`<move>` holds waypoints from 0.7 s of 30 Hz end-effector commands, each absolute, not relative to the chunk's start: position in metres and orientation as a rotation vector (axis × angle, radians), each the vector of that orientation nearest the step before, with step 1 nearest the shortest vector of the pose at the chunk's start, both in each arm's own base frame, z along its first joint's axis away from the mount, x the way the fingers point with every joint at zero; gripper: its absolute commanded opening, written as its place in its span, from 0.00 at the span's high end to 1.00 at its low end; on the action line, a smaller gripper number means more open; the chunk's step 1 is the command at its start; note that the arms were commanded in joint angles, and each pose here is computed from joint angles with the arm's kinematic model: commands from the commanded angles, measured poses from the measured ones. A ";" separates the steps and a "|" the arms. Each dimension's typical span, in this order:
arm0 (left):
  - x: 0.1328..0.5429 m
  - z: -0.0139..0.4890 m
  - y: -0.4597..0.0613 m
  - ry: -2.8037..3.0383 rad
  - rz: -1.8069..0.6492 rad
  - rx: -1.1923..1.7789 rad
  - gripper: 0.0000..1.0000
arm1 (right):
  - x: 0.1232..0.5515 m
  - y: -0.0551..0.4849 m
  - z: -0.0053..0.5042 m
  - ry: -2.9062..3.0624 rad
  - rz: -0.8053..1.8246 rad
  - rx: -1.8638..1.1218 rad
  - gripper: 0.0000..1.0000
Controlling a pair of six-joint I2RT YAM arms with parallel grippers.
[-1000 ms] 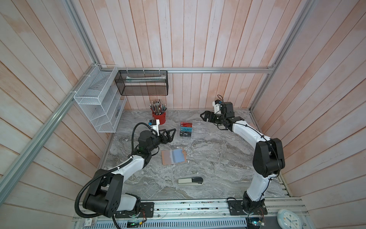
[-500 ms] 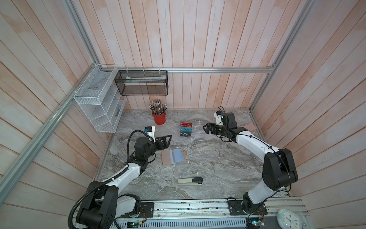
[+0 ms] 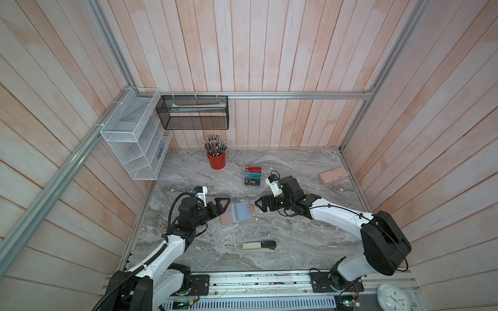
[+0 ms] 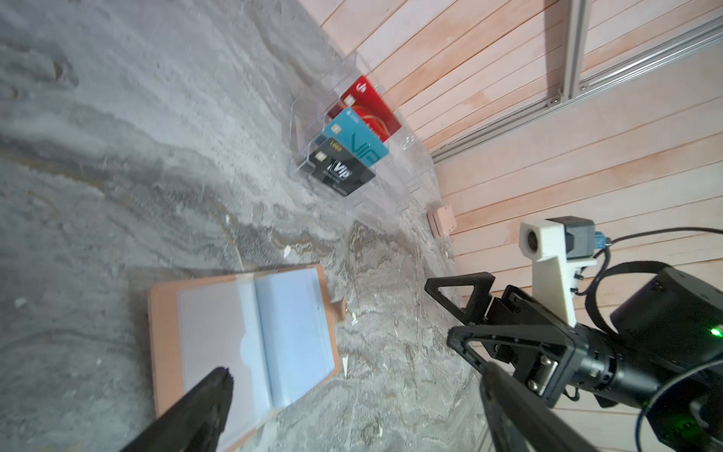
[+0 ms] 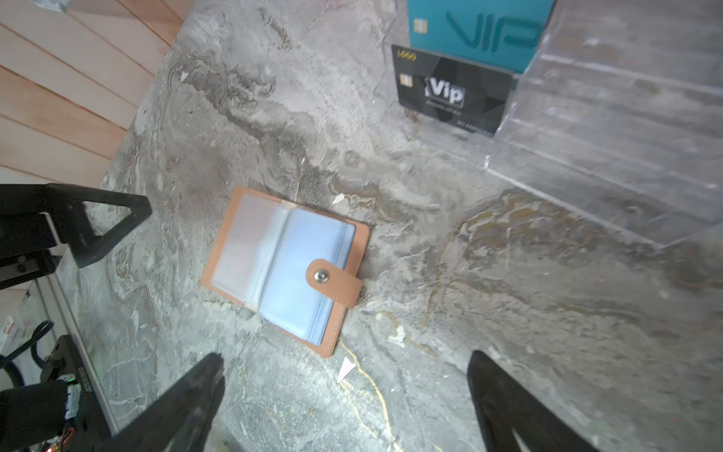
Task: Take the credit cards out of the card holder
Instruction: Move the card holder to the center of the table.
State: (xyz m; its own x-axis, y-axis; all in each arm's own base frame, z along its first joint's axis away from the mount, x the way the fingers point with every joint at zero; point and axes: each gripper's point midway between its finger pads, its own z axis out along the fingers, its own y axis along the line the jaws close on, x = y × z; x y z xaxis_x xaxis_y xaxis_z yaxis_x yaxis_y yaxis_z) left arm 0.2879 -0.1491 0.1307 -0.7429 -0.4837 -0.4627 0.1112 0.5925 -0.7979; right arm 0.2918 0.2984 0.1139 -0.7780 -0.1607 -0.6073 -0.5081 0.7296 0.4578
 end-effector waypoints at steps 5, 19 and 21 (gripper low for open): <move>0.280 0.108 -0.138 2.245 -1.077 -0.367 0.00 | 0.277 0.336 0.108 2.371 1.014 -0.537 0.02; 0.295 0.076 -0.135 2.331 -1.018 -0.380 0.00 | 0.278 0.356 0.088 2.404 1.069 -0.549 0.02; 0.299 0.076 -0.136 2.326 -1.031 -0.378 0.00 | 0.278 0.358 0.087 2.405 1.080 -0.550 0.02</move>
